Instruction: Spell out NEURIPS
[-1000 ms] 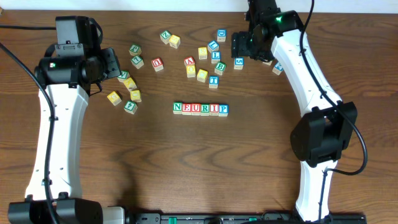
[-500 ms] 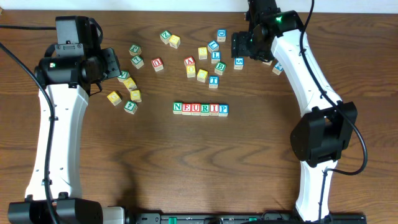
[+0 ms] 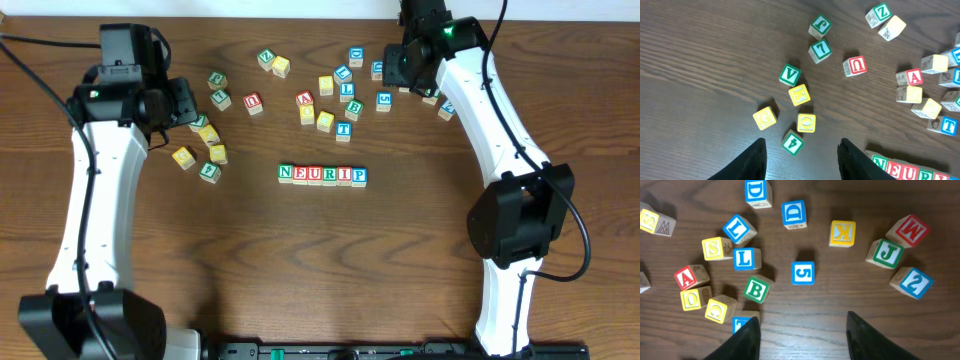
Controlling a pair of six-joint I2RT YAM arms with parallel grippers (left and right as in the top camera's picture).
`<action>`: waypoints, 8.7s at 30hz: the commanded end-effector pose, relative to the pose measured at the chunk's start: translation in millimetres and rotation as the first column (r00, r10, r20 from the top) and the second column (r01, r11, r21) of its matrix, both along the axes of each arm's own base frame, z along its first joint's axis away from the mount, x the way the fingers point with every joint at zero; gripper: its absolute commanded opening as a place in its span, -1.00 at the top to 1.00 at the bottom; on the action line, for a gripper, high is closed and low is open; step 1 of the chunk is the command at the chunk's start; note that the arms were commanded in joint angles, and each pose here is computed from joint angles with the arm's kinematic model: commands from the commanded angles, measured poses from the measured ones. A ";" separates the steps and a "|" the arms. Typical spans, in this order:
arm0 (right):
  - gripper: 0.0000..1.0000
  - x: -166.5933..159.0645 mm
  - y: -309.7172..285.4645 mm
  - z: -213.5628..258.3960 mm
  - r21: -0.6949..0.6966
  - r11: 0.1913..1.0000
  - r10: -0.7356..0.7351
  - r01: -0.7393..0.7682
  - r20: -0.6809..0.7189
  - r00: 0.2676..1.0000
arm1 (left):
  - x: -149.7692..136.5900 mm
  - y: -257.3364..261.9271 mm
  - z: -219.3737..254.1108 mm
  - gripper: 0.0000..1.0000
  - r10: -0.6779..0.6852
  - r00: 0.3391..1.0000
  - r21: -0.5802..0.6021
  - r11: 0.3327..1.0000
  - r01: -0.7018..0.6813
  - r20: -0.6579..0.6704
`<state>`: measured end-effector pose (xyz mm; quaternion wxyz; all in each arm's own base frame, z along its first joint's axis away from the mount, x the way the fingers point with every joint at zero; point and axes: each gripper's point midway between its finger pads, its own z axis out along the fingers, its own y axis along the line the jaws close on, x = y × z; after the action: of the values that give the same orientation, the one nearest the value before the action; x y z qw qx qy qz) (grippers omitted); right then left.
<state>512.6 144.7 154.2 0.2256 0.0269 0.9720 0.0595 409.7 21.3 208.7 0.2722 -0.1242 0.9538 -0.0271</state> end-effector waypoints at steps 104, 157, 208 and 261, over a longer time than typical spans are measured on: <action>-0.03 -7.3 33.2 1.8 0.058 0.998 0.012 -0.012 -0.008 1.000 | 33.6 -17.7 -20.5 0.09 -0.030 0.999 -0.002 1.000 0.030 0.026; -0.09 -4.4 34.3 3.2 0.063 0.998 0.012 -0.013 0.005 1.000 | 36.7 -39.5 -18.2 0.09 0.001 0.999 -0.061 0.998 0.001 0.042; 0.07 68.7 141.8 -110.1 0.016 0.989 0.140 -0.148 0.249 0.958 | 8.9 42.9 -31.5 0.09 0.200 0.978 0.042 0.979 -0.198 -0.062; 0.72 -68.0 32.3 121.0 0.000 1.000 0.024 -0.024 0.155 0.988 | 8.3 42.9 -31.8 -0.95 0.200 0.978 0.043 0.979 -0.197 -0.065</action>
<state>452.5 191.1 276.3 0.3176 -0.0175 0.9453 0.0725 416.3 62.1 179.0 0.2455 -0.2122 0.9457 0.0174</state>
